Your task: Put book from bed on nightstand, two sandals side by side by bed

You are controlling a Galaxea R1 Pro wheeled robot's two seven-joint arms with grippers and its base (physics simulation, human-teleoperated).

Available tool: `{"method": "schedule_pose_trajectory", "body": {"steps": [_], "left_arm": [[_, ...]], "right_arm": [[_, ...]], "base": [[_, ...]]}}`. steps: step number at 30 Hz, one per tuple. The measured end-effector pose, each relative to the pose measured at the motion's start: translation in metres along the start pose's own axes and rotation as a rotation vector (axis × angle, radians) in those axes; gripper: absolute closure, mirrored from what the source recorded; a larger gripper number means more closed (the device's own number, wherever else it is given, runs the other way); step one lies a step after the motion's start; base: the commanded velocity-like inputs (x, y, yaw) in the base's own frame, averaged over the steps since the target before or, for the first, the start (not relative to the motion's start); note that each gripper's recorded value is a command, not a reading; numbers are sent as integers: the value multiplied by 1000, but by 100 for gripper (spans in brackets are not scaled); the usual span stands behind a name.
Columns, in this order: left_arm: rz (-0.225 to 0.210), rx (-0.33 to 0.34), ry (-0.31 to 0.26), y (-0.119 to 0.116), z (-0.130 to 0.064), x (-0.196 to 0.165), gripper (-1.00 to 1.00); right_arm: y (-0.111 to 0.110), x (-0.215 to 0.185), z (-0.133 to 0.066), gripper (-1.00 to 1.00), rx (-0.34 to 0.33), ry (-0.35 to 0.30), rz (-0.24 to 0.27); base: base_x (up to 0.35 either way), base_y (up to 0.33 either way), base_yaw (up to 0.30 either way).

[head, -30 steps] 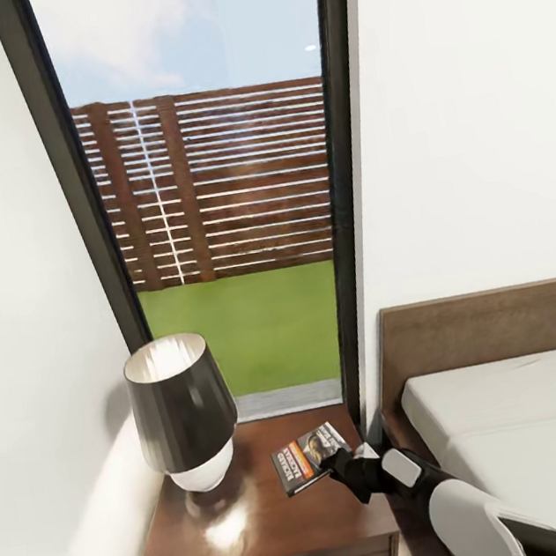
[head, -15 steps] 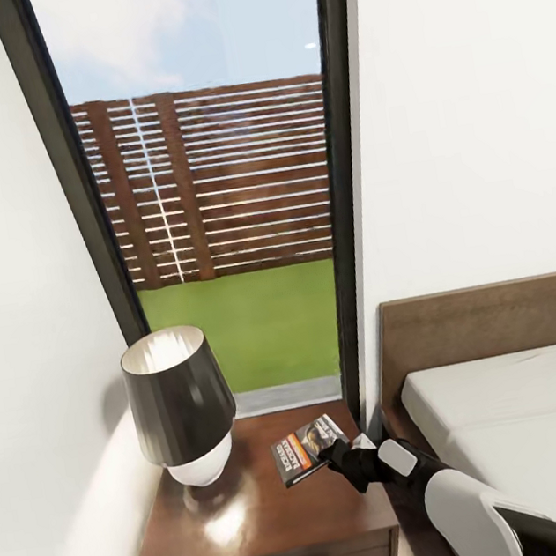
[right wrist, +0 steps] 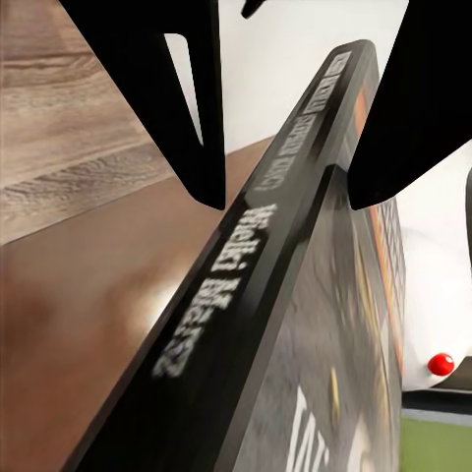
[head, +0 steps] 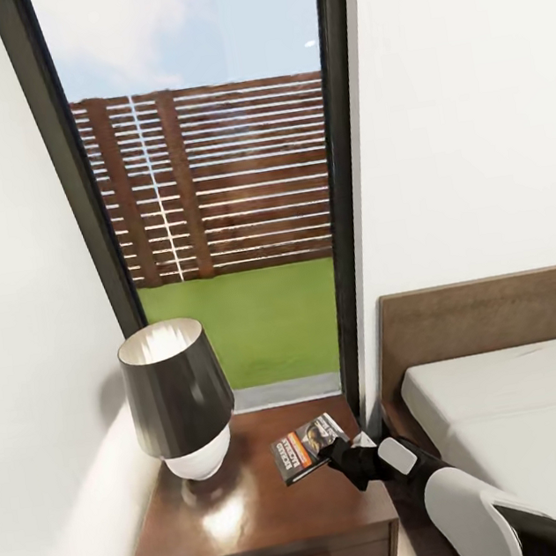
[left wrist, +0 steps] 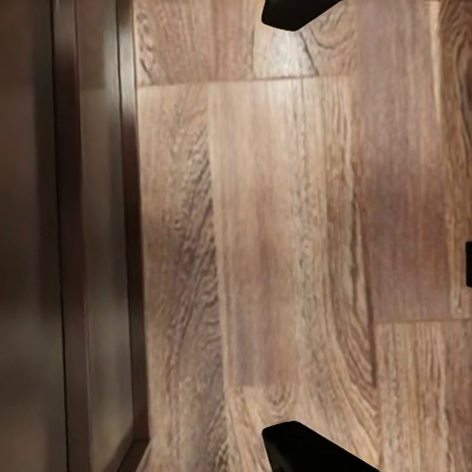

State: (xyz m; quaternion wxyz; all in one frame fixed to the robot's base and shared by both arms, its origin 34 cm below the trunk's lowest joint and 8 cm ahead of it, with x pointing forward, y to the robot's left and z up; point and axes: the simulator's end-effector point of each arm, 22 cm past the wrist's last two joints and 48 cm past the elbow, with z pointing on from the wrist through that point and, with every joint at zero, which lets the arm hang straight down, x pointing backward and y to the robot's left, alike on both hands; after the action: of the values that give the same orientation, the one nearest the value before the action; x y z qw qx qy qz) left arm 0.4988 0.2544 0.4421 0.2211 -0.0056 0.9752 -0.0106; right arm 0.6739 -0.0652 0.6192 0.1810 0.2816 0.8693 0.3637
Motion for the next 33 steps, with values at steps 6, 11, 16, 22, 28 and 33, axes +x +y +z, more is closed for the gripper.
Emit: {"method": "schedule_pose_trajectory", "body": {"steps": [6, 11, 16, 22, 28, 33], "left_arm": [[1, 0, 0, 0, 10, 6, -100], [0, 0, 1, 0, 18, 12, -100], [0, 0, 2, 0, 27, 18, -100], [0, 2, 3, -1, 32, 22, -100], [0, 1, 5, 0, 32, 22, -100], [0, 0, 6, 1, 40, 28, -100]], "right_arm": [[-11, 1, 7, 100, 24, -2, -5], [-19, 2, 13, 100, 32, -3, -5], [-25, 4, 19, 100, 34, -1, -6], [-28, 6, 22, 100, 33, 2, -5], [-26, 6, 23, 100, 31, 3, -6], [-31, 8, 29, 100, 29, 3, -11]], "base": [[0, 0, 0], [0, 0, 0], [0, 0, 0], [0, 0, 0], [0, 0, 0], [0, 0, 0]]}}
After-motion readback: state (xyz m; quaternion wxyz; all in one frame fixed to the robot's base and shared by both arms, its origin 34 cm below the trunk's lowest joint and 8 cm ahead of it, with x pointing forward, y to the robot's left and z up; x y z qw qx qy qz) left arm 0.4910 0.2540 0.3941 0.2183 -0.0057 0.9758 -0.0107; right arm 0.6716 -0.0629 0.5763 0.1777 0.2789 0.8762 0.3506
